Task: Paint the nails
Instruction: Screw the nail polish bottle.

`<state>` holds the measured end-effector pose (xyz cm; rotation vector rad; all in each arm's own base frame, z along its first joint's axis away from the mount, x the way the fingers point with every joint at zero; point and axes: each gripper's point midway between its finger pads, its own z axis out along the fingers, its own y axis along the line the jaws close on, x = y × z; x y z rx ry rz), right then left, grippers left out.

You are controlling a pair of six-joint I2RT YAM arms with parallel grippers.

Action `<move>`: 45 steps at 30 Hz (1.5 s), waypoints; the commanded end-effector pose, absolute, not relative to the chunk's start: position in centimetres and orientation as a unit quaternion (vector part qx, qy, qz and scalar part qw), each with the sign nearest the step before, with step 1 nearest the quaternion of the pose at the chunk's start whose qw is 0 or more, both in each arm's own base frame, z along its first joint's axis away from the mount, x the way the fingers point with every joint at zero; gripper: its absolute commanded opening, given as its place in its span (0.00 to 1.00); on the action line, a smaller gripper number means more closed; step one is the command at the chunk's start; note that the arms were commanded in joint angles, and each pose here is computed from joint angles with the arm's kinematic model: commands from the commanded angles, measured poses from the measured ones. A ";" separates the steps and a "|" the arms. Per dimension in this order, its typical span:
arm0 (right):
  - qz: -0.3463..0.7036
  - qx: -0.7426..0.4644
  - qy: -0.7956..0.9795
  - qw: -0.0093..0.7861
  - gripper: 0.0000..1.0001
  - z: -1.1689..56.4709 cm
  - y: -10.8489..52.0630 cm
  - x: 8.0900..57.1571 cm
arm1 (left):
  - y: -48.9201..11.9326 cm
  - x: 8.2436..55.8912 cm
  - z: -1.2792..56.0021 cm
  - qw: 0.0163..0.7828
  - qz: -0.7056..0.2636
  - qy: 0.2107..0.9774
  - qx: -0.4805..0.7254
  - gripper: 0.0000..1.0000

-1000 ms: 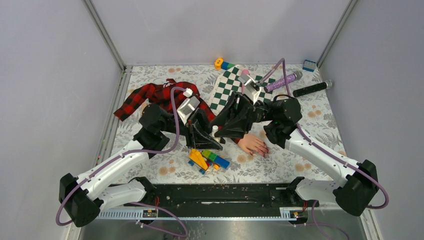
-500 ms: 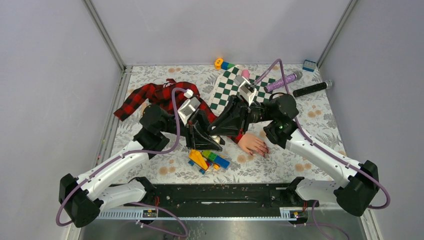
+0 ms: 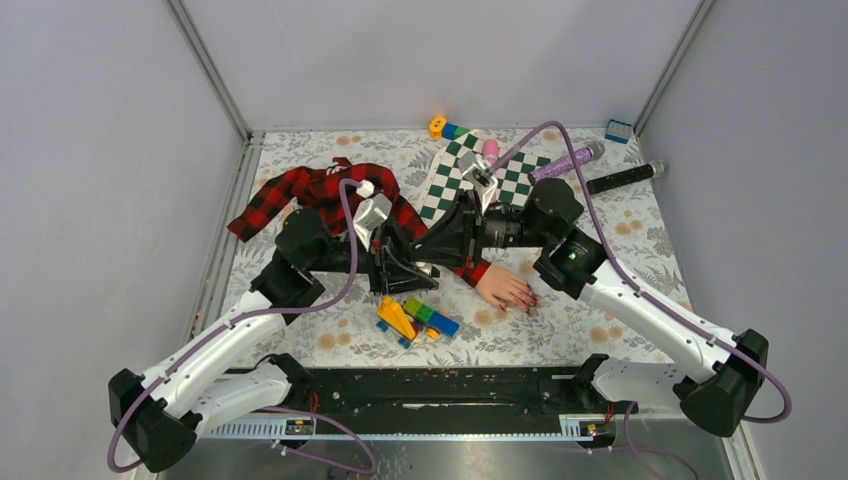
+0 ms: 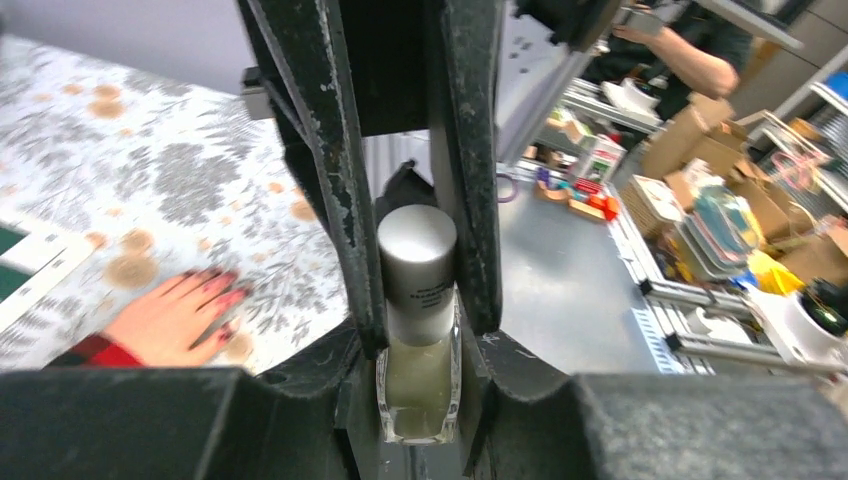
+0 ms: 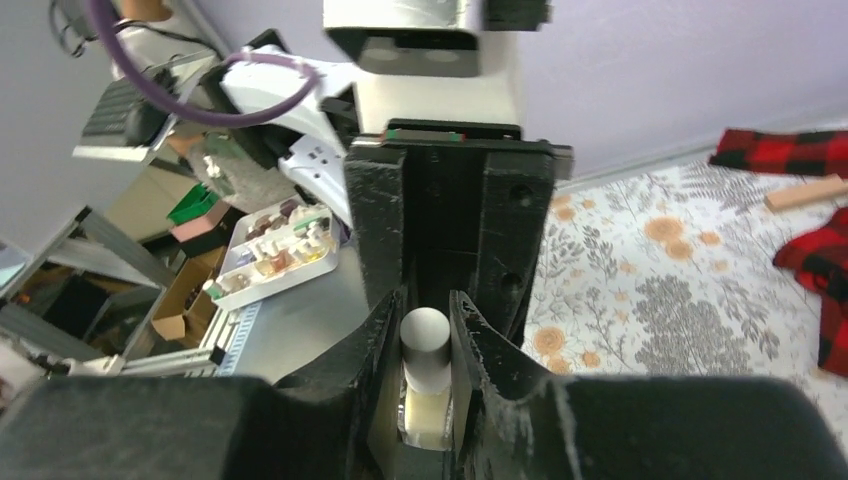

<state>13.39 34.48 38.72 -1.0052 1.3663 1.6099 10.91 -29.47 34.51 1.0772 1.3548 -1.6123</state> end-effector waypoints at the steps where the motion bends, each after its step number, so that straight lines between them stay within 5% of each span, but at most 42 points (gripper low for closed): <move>1: 0.600 -0.365 0.657 0.274 0.00 32.1 35.9 12.9 | -28.0 17.1 36.6 0.536 -0.523 0.564 0.348 0.00; 14: 0.465 -0.182 0.843 0.200 0.00 22.1 40.5 18.0 | -21.7 26.1 31.4 0.604 -0.302 0.722 0.151 0.00; 27: 0.468 -0.137 0.840 0.240 0.01 24.0 43.0 20.1 | -21.7 26.6 30.2 0.597 -0.288 0.734 0.149 0.00; 39: 0.456 -0.126 0.795 0.380 0.68 31.6 37.8 24.7 | -25.5 23.4 30.7 0.570 -0.348 0.702 0.249 0.00; 45: 0.486 -0.129 0.762 0.408 0.70 35.5 34.1 25.9 | -26.5 22.9 30.5 0.553 -0.363 0.699 0.272 0.00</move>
